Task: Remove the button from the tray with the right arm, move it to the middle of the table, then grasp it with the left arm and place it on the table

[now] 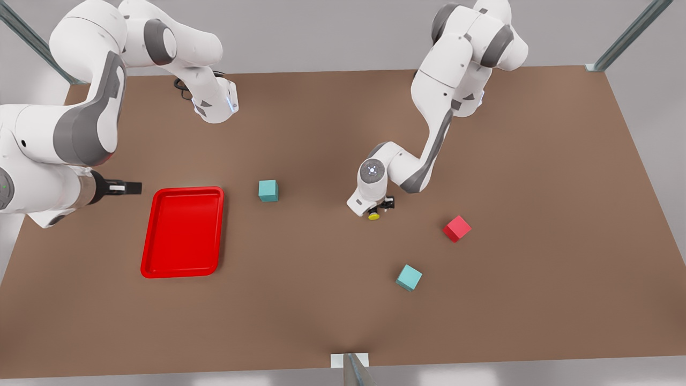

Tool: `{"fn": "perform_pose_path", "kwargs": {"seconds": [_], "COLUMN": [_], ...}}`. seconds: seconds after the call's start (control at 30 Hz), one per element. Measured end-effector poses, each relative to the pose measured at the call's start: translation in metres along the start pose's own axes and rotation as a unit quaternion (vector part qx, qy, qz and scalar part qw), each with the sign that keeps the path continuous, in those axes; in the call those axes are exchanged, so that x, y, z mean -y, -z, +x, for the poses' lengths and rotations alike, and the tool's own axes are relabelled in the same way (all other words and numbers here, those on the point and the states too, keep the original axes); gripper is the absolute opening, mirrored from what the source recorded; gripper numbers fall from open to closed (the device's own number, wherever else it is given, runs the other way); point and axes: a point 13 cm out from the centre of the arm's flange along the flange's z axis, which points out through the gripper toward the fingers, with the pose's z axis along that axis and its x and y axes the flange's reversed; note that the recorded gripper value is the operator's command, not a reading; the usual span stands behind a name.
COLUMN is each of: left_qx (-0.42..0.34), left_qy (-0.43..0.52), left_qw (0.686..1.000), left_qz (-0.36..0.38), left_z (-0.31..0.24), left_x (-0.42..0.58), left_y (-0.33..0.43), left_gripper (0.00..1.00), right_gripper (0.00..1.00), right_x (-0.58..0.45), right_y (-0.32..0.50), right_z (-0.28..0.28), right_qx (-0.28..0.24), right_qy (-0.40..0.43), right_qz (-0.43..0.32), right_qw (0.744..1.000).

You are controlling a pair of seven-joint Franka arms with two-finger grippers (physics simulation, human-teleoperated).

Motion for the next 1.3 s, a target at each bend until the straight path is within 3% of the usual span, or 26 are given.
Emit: {"fn": "perform_pose_path", "kwargs": {"seconds": [0.37, 0.47, 0.53, 1.0, 1.1, 1.3], "left_qx": [0.010, 0.013, 0.014, 0.000, -0.002, -0.006], "left_qy": [0.005, 0.007, 0.008, 0.019, 0.021, 0.023], "left_qw": [1.000, 1.000, 1.000, 1.000, 1.000, 1.000], "left_qz": [0.009, 0.012, 0.014, 0.016, 0.019, 0.018], "left_z": [0.000, -0.001, -0.002, 0.006, 0.009, 0.011], "left_x": [0.006, 0.008, 0.009, 0.003, 0.006, 0.007], "left_y": [-0.028, -0.027, -0.027, -0.035, -0.034, -0.036], "left_gripper": [1.00, 0.86, 0.83, 0.82, 0.71, 0.62], "right_gripper": [1.00, 1.00, 1.00, 1.00, 1.00, 1.00], "right_x": [-0.006, -0.006, -0.005, -0.005, -0.005, -0.007], "right_y": [-0.001, -0.001, -0.002, -0.002, -0.002, -0.002], "right_z": [0.003, 0.003, 0.004, 0.004, 0.004, 0.004], "right_qx": [-0.007, -0.007, -0.008, -0.008, -0.008, -0.008], "right_qy": [0.061, 0.072, 0.077, 0.103, 0.107, 0.114], "right_qz": [-0.006, -0.006, -0.006, -0.007, -0.007, -0.006], "right_qw": [0.998, 0.997, 0.997, 0.995, 0.994, 0.993]}}
